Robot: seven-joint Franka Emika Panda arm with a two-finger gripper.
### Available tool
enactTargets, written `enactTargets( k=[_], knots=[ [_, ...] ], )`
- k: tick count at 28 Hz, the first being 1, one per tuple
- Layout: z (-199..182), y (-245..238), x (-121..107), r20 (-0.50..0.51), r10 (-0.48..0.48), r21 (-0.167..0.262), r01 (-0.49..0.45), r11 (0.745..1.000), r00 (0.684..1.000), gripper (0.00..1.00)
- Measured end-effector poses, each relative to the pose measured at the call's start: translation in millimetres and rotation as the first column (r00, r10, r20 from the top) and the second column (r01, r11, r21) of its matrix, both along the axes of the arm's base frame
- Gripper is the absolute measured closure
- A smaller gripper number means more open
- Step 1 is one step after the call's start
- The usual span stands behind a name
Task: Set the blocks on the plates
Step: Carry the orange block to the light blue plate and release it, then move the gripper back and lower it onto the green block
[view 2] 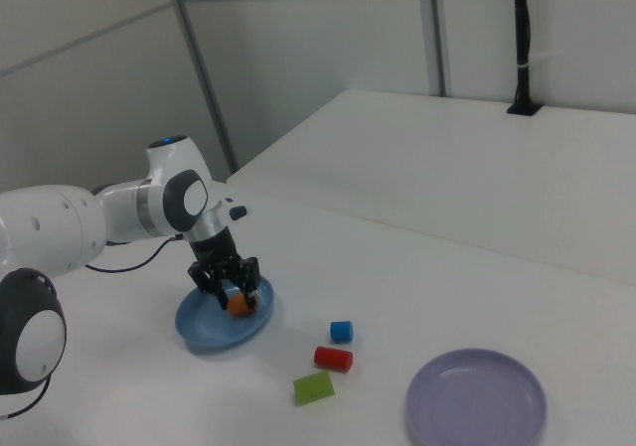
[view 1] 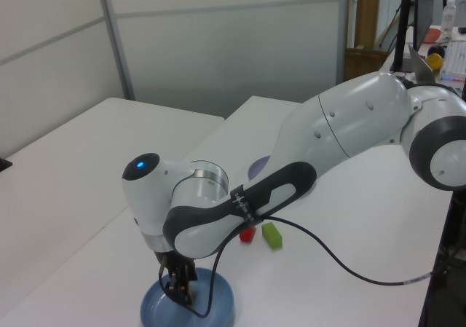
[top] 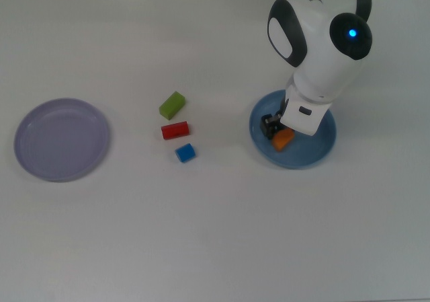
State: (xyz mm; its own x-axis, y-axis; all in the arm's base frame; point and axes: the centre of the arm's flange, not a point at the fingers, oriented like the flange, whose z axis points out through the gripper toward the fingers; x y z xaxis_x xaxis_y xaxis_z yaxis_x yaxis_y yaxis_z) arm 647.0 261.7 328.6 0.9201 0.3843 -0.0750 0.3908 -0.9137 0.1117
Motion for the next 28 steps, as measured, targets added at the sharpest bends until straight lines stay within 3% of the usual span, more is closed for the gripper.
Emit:
enactTargets(
  k=[4,9,15,21,25,28],
  knots=[
    [-1.7,-0.6,-2.9,-0.017,0.006,-0.027,-0.007,1.000,1.000,0.20],
    [2.9,0.1,-3.7,-0.016,0.004,-0.030,-0.004,1.000,1.000,0.01],
    [28.5,-17.9,-5.0,-0.037,-0.033,-0.060,0.031,0.998,0.999,0.00],
    [62.8,-76.4,-5.0,-0.090,-0.149,-0.106,0.139,0.985,0.985,0.00],
    [75.4,-131.7,-4.4,-0.128,-0.271,-0.150,0.252,0.956,0.954,0.00],
    [76.0,-164.6,-3.1,-0.124,-0.391,-0.183,0.366,0.912,0.912,0.00]
  ],
)
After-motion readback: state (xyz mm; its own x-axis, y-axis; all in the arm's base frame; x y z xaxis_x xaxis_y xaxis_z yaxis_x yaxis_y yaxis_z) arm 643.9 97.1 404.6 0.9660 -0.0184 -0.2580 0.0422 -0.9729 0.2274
